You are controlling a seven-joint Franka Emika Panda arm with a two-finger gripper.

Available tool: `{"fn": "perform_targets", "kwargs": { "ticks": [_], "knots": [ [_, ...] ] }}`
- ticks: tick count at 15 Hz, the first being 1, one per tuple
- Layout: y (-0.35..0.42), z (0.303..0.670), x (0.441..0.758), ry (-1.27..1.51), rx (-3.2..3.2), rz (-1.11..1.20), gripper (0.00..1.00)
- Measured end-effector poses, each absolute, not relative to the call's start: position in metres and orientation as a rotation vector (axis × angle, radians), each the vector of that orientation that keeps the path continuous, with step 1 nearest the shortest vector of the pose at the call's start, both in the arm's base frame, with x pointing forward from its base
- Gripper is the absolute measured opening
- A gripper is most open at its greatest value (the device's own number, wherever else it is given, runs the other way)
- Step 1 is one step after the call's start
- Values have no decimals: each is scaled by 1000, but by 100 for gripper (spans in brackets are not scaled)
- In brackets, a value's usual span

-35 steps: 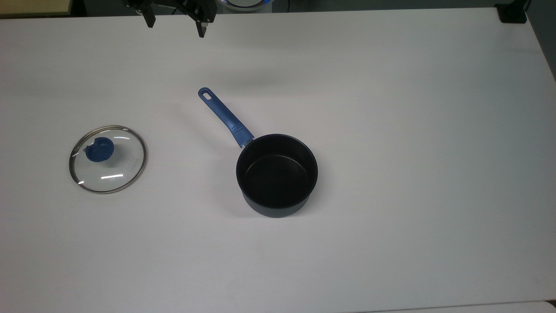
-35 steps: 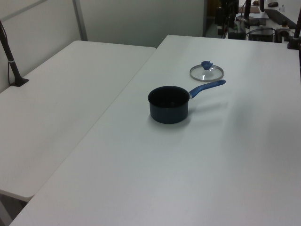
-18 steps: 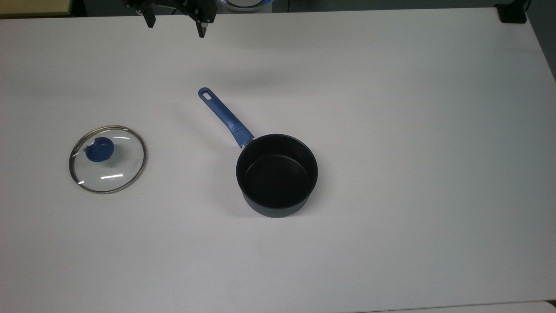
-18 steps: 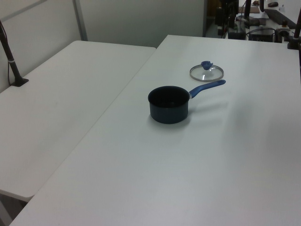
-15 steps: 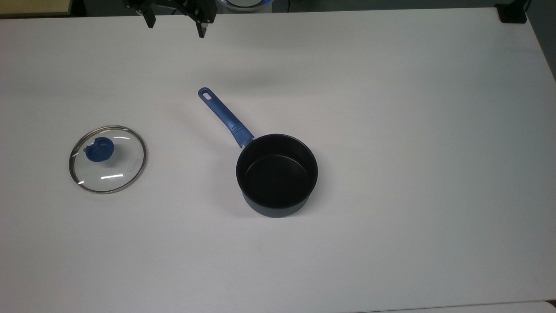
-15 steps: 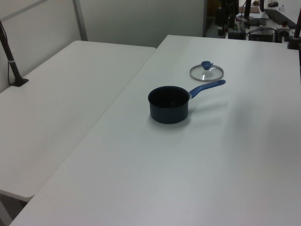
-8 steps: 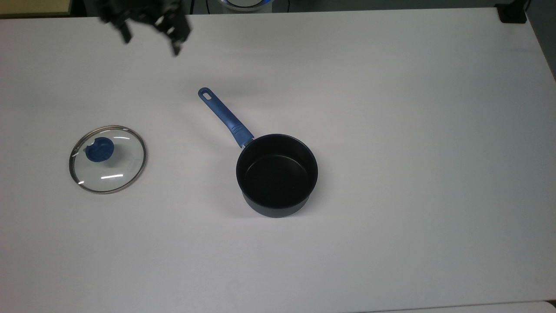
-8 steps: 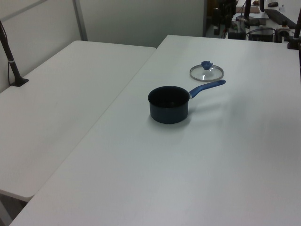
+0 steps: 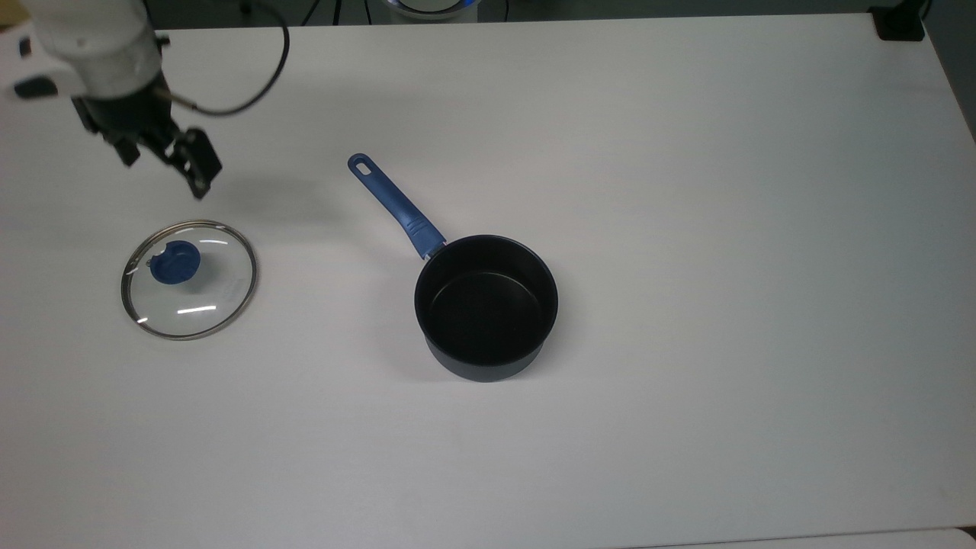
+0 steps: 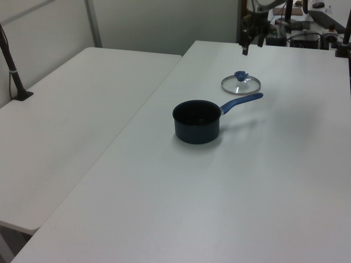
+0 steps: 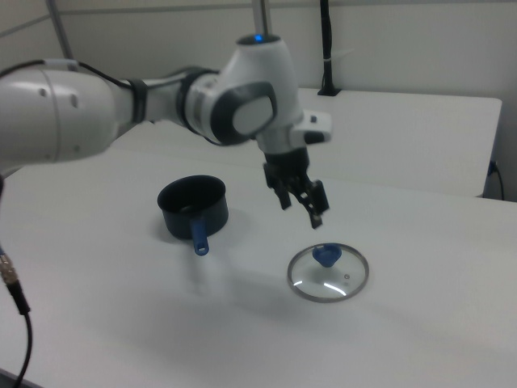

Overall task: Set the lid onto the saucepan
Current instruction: 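Move the gripper over the glass lid and lower onto its blue knob, then close the gripper on the blue knob and lift the glass lid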

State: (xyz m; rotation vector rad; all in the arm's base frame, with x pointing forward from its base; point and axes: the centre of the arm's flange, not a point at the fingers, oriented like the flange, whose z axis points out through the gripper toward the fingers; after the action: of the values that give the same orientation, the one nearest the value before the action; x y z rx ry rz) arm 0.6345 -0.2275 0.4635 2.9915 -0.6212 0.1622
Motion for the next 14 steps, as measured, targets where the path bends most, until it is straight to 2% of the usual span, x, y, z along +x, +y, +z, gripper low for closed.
{"fn": "perform_targets", "kwargs": {
  "ticks": [2, 9, 14],
  "knots": [
    [-244, 435, 642, -649, 2970, 186, 100],
    [-257, 371, 666, -856, 2887, 301, 100],
    [-250, 335, 673, -875, 2884, 260, 98]
  ]
}}
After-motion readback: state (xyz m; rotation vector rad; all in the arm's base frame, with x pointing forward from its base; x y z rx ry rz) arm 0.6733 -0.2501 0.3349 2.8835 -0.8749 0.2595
